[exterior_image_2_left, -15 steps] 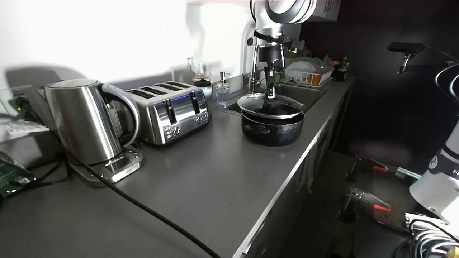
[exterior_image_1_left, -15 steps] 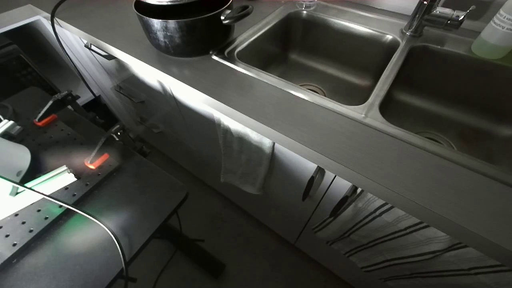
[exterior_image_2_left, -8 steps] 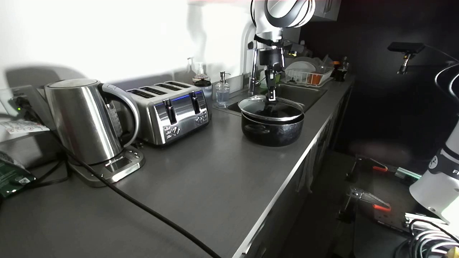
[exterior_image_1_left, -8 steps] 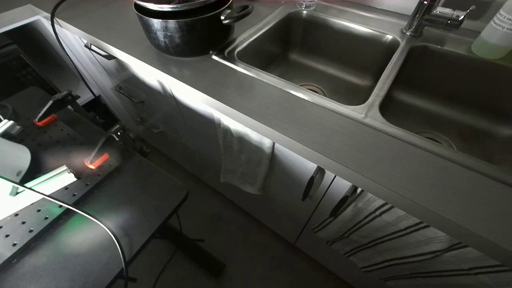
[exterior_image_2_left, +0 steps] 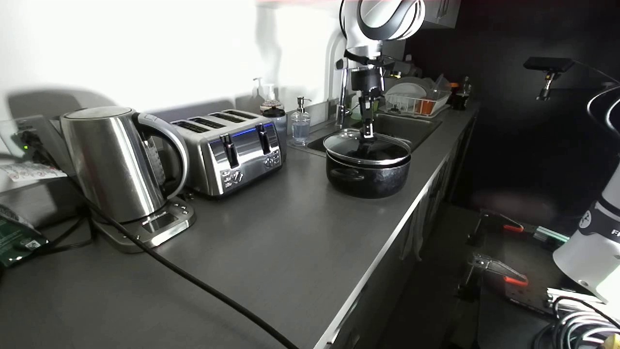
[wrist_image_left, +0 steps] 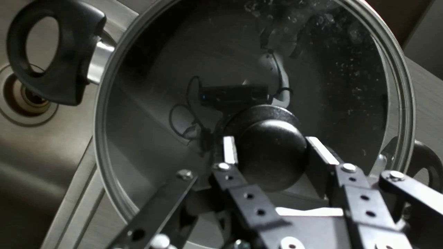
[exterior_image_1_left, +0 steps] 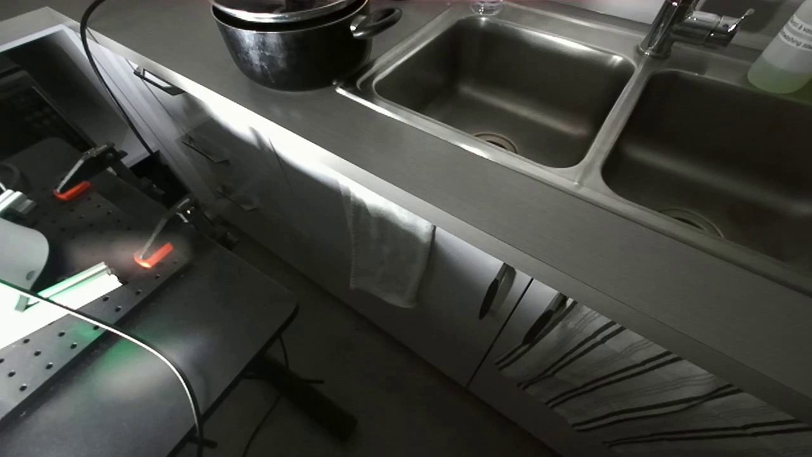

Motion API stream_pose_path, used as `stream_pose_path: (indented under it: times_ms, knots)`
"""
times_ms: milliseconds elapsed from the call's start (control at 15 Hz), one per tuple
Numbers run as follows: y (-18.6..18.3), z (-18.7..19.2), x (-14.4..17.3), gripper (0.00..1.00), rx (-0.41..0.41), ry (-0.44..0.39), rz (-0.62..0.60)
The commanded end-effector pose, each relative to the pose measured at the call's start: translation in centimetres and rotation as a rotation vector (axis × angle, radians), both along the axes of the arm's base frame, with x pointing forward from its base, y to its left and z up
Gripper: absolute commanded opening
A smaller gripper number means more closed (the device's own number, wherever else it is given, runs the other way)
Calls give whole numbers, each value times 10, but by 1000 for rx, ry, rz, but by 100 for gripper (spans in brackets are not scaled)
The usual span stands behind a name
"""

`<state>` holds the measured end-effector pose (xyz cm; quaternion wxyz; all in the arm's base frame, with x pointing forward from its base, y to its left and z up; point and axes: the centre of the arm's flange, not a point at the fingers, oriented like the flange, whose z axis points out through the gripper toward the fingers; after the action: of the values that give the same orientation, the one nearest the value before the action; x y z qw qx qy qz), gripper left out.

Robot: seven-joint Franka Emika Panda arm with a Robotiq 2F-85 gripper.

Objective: Put the lid on the pot

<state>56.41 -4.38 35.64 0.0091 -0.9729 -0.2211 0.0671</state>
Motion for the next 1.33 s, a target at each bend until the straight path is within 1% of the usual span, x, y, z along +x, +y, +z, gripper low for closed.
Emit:
stream_pose_path:
  times_ms: [0, 800, 1267]
  knots:
    - [-4, 9, 5, 26, 24, 8, -33]
    - [-6, 2, 8, 26, 25, 18, -41]
    - [-12, 4, 2, 26, 22, 14, -53]
